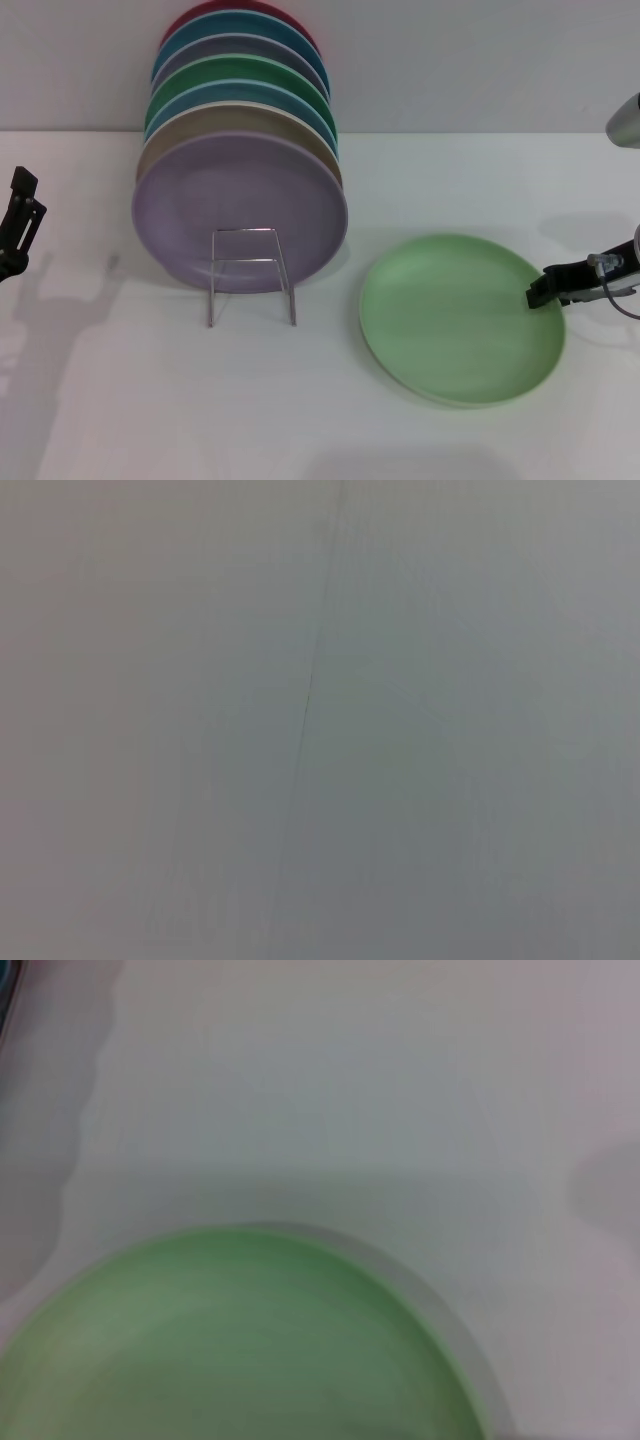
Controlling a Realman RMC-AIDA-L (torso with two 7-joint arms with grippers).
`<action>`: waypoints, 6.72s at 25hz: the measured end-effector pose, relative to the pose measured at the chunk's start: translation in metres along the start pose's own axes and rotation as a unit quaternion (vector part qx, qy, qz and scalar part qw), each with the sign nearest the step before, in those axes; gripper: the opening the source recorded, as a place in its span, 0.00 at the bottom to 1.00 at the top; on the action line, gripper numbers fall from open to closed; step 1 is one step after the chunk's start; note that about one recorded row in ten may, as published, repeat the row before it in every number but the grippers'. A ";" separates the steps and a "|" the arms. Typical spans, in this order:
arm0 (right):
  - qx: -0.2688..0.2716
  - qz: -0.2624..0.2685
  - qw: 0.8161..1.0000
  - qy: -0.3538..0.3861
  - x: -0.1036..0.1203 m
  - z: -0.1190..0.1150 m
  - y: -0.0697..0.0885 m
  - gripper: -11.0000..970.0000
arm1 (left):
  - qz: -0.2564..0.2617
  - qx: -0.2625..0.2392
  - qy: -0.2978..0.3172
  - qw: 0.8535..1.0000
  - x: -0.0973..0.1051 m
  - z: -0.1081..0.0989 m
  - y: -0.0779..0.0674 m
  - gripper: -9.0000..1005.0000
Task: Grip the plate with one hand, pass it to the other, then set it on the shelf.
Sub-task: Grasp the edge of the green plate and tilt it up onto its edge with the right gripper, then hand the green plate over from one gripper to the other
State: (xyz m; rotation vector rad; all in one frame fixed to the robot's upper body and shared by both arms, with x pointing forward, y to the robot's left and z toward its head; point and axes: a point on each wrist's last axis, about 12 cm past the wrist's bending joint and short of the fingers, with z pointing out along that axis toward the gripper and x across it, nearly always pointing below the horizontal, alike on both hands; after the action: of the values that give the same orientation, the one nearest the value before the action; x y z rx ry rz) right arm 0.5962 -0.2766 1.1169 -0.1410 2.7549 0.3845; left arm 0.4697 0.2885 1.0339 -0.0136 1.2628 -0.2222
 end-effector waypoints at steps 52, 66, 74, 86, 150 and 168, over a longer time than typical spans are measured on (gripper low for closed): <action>0.008 -0.044 0.999 -0.003 -0.005 0.002 0.001 0.06 | 0.001 -0.002 -0.008 1.000 -0.002 -0.004 0.001 0.82; 0.034 -0.102 0.991 -0.080 -0.018 -0.032 -0.001 0.04 | 0.001 -0.001 -0.011 1.000 -0.003 -0.004 0.001 0.82; 0.068 -0.137 0.976 -0.154 -0.024 -0.059 -0.002 0.03 | 0.000 -0.001 -0.013 1.000 -0.003 -0.004 0.000 0.82; 0.101 -0.182 0.951 -0.228 -0.030 -0.057 0.010 0.03 | 0.001 0.000 -0.013 1.000 -0.003 -0.003 0.000 0.82; 0.112 -0.129 0.778 -0.604 0.073 0.035 -0.015 0.03 | -0.014 0.049 -0.053 0.997 -0.013 -0.033 -0.016 0.81; 0.022 -0.108 0.772 -0.626 0.129 0.040 -0.015 0.03 | -0.059 0.124 -0.055 0.989 -0.015 -0.051 -0.045 0.80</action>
State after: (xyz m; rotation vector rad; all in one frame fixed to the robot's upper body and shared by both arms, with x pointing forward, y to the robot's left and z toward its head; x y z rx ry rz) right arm 0.4913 -0.2856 1.0305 -0.1193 1.3883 0.2079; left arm 0.4102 0.2527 1.0383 0.1133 1.1192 -0.4740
